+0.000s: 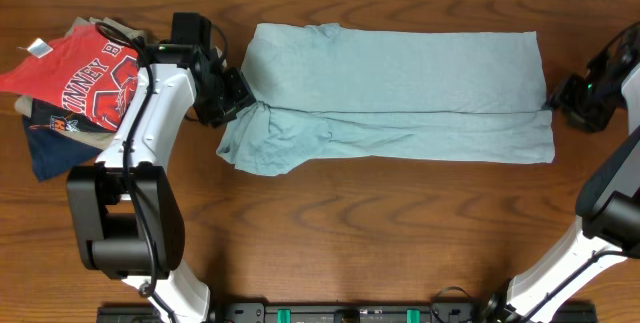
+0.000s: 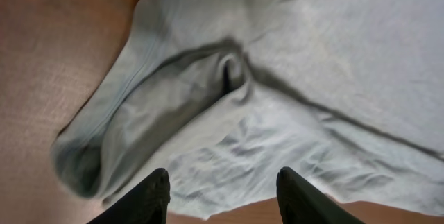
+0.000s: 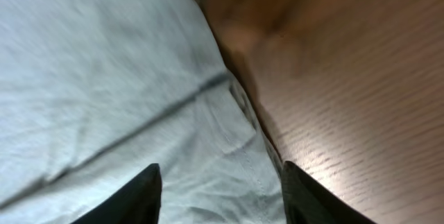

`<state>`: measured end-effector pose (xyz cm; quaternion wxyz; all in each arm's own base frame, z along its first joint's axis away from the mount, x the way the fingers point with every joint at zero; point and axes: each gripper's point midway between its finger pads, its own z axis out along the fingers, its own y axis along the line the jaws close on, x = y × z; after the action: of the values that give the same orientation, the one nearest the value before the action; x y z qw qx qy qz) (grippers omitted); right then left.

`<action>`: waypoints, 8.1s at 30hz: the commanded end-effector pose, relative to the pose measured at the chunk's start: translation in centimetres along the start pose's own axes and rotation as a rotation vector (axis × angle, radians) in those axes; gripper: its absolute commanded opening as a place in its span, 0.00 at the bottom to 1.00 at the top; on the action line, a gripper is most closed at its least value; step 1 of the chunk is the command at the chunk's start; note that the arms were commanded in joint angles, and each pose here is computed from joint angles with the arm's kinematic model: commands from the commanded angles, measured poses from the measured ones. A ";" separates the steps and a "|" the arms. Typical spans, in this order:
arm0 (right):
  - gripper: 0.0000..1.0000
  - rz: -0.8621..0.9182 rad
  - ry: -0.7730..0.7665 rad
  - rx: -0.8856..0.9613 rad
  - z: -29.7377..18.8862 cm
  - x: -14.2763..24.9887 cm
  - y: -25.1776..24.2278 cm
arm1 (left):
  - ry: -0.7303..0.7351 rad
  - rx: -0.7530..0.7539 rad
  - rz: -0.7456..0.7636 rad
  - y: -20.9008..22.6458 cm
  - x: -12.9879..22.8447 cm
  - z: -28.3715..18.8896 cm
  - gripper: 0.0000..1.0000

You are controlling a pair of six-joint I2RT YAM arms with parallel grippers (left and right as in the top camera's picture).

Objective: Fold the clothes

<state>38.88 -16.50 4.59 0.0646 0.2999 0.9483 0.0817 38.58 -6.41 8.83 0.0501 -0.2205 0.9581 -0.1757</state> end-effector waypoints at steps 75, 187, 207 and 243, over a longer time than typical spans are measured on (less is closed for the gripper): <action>0.12 0.005 0.175 0.206 5.3 7.4 -4.9 | -0.012 -0.196 0.282 4.0 2.5 5.9 0.21; 0.13 0.006 0.188 0.207 5.2 7.7 -4.9 | -0.202 0.124 0.113 -7.0 -1.0 1.7 0.59; 0.15 0.007 0.197 0.209 5.1 7.9 -4.9 | -0.035 0.105 0.302 -12.5 6.9 12.0 0.59; 0.15 0.007 0.202 0.210 5.1 8.0 -5.0 | -0.261 0.343 0.220 -17.8 0.5 9.8 0.06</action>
<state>32.04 -15.90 -0.48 -0.0285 0.3053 0.9516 0.0199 46.61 -25.32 6.29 0.2390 -0.1059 0.9196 -0.2932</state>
